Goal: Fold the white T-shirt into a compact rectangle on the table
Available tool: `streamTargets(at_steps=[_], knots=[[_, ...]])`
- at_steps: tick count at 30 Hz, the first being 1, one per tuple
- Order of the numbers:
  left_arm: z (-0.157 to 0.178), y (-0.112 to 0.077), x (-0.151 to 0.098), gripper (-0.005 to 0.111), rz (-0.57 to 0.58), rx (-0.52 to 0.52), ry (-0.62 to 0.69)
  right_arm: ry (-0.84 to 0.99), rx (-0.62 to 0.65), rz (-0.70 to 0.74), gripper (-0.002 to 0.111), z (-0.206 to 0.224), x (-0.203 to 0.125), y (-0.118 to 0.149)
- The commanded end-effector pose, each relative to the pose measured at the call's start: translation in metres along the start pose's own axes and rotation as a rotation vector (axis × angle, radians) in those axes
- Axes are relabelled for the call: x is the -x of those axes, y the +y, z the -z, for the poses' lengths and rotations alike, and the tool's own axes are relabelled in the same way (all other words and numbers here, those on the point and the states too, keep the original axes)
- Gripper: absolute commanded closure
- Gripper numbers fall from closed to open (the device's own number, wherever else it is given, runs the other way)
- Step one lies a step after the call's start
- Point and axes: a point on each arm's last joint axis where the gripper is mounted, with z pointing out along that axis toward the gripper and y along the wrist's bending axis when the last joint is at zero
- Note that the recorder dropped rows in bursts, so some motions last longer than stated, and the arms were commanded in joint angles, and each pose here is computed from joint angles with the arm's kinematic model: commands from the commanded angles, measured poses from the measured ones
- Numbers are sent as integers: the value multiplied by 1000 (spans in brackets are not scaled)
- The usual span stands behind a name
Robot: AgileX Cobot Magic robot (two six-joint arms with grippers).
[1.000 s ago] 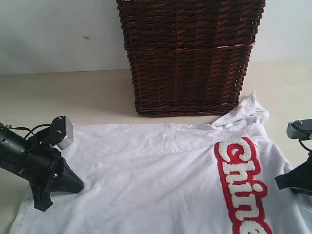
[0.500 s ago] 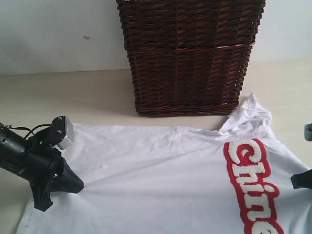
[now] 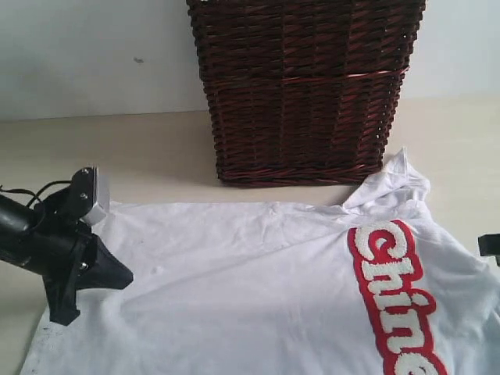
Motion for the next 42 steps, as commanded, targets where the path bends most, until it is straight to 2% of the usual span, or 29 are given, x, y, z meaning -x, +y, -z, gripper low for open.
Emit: streamTargets(at_steps=[1, 2, 4, 6, 7, 8, 9, 10, 11, 12, 13, 15, 16, 18, 22, 26, 28, 31, 32, 35, 37, 38, 39, 42], knots=[[12, 7, 19, 107, 8, 56, -65, -239, 56, -55, 49, 4, 23, 4], [17, 7, 25, 107, 32, 64, -96, -270, 62, -62, 52, 6, 25, 4], [48, 7, 53, 107, 36, 184, -221, -346, 73, -63, 72, 12, 31, 4], [92, 5, 85, 107, 21, 333, -297, -415, 79, -64, 99, 23, 36, 4], [119, 3, 101, 107, 18, 439, -324, -469, 83, -64, 108, 32, 40, 4], [143, 0, 113, 107, -10, 547, -351, -529, 86, -63, 108, 44, 45, 3], [183, -9, 131, 107, -38, 728, -426, -627, 92, -64, 108, 63, 54, 3], [206, -16, 140, 107, -27, 823, -492, -699, 95, -64, 108, 79, 60, 2], [244, -31, 150, 107, 134, 946, -681, -807, 98, -65, 108, 104, 67, 1], [261, -39, 150, 107, 275, 983, -804, -869, 99, -65, 108, 120, 70, 0], [285, -56, 147, 107, 494, 1007, -1006, -972, 101, -65, 108, 149, 68, -2], [299, -75, 134, 107, 634, 1057, -1121, -1083, 94, -60, 108, 183, 55, -4], [299, -81, 128, 107, 652, 1069, -1128, -1095, 85, -55, 108, 192, 49, -5], [286, -97, 107, 107, 675, 1066, -1107, -1067, 39, -30, 108, 212, 25, -8], [263, -121, 74, 107, 695, 1059, -1072, -950, -42, 36, 108, 225, -12, -13], [230, -139, 40, 107, 698, 1020, -1009, -728, -96, 134, 108, 222, -46, -15], [210, -151, 28, 107, 613, 960, -956, -617, -74, 159, 108, 218, -60, -14], [187, -168, 20, 107, 423, 858, -844, -496, 0, 218, 108, 214, -74, -7], [181, -173, 20, 107, 410, 796, -820, -487, 20, 257, 108, 214, -76, -5], [166, -183, 16, 107, 538, 591, -713, -510, 104, 312, 108, 216, -77, 4], [151, -189, 7, 107, 612, 469, -520, -519, 134, 328, 108, 217, -77, 7], [146, -190, 4, 107, 667, 424, -484, -523, 143, 324, 108, 217, -77, 8], [144, -190, 4, 107, 691, 396, -475, -523, 143, 324, 108, 217, -77, 8], [145, -185, 13, 107, 654, 350, -449, -523, 144, 323, 108, 217, -77, 8]])
